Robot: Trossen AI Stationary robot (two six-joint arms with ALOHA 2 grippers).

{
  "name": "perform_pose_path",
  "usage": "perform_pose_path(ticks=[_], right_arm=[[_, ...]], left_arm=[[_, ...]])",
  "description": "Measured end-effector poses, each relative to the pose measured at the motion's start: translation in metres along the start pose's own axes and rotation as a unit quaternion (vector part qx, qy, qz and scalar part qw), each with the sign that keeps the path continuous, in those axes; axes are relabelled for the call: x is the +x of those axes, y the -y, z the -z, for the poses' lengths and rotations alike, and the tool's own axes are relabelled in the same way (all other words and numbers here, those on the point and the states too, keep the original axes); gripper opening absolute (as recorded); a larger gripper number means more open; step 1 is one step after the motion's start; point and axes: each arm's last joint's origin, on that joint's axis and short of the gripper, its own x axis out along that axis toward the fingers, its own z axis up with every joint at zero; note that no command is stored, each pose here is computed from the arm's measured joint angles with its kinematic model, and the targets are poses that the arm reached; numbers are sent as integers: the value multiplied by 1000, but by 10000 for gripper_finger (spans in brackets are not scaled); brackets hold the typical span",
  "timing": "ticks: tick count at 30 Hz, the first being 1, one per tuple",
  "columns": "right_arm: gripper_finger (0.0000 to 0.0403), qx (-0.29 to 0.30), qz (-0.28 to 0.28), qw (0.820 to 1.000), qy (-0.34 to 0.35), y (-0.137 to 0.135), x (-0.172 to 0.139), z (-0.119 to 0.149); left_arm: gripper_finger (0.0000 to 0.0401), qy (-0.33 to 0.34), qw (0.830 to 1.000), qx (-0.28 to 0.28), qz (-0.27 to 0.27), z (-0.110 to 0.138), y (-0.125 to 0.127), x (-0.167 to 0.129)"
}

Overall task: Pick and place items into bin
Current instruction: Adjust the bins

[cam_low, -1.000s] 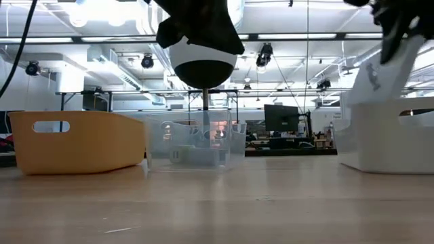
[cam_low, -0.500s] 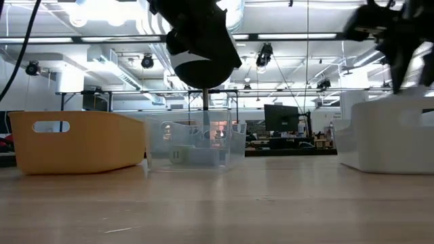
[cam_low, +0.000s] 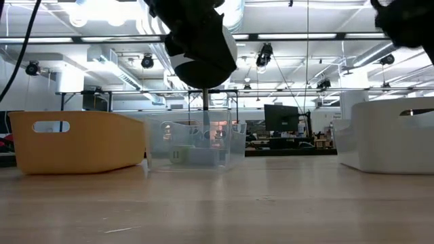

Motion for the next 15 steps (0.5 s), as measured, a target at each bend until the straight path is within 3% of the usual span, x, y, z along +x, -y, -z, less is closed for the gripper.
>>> perform_pose_path(ticks=[3,7,9,15], right_arm=[[189,-114,-63,989,64,-8,-16,4],[187,-316,-126,921,192,-19,-43,12],[184,-354,-120,904,209,-20,-48,12],[163,-315,-63,932,168,-24,-29,-13]], left_arm=[[70,11,1000,-8,2,-5,-3,-5],[70,19,1000,-20,14,-11,-10,-12],[70,17,999,-37,28,-14,-13,-14],[70,4,995,-95,35,-15,-20,-15]])
